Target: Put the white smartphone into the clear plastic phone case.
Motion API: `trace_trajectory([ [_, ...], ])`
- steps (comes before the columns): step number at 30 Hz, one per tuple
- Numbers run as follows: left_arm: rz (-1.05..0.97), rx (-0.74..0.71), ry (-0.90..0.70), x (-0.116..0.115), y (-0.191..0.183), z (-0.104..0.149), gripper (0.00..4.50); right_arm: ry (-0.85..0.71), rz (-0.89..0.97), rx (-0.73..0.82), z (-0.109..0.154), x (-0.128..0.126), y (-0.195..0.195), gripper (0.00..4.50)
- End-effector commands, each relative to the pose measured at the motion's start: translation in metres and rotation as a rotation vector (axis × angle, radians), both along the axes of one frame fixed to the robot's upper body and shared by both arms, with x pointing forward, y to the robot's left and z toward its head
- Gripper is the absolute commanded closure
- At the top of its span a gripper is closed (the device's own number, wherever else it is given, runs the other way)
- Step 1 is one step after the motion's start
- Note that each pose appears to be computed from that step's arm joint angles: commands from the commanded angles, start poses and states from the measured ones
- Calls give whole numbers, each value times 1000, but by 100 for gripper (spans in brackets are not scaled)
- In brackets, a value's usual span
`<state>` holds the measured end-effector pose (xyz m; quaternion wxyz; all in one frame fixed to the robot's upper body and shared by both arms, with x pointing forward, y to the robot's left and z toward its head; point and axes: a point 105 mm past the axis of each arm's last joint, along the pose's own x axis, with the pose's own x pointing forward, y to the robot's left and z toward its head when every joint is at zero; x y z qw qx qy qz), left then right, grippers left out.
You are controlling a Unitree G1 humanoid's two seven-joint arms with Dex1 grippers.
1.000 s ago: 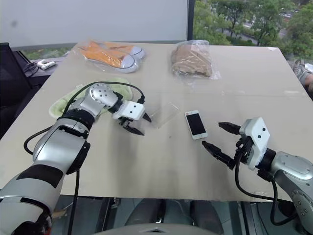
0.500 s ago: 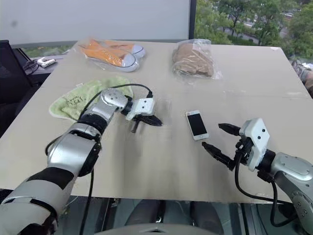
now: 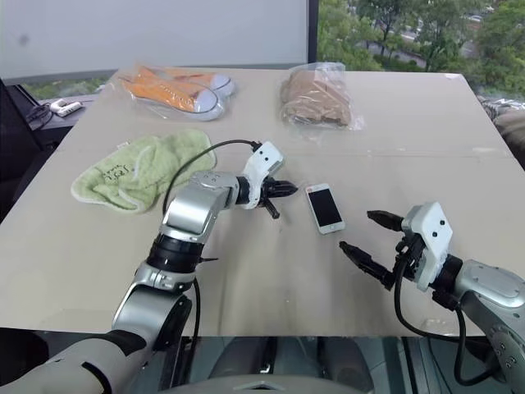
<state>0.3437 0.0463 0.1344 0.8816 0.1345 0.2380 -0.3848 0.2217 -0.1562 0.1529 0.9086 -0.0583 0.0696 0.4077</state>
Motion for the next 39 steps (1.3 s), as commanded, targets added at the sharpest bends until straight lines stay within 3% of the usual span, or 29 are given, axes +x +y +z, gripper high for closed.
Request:
trace_trajectory([
  [1,97,5,-16,-14,-6,12,441,-56,14,7,11,-2,3,0],
  [5,251,25,10,-14,1,5,441,-53,27,17,9,-3,8,0],
  [8,311,-18,44,-20,0,2,368,-55,27,16,10,-2,7,0],
  [9,312,-32,44,-21,-2,2,338,-54,28,15,10,-2,6,0],
  [13,236,-125,2,-18,-13,16,147,-52,34,14,10,-1,6,0],
  [16,91,-193,-91,-13,-15,36,147,-52,36,14,10,-1,7,0],
  [19,-208,-179,-230,-7,-2,56,147,-53,37,19,10,1,8,0],
  [22,-517,-36,-281,-3,36,50,147,-43,40,18,9,1,9,0],
  [27,-842,194,-175,-2,91,24,147,-6,28,10,5,-1,6,0],
  [32,-957,329,-169,8,103,2,147,11,77,5,6,-10,9,0],
  [39,-1001,422,-279,26,88,4,147,24,125,-15,9,-17,15,0],
])
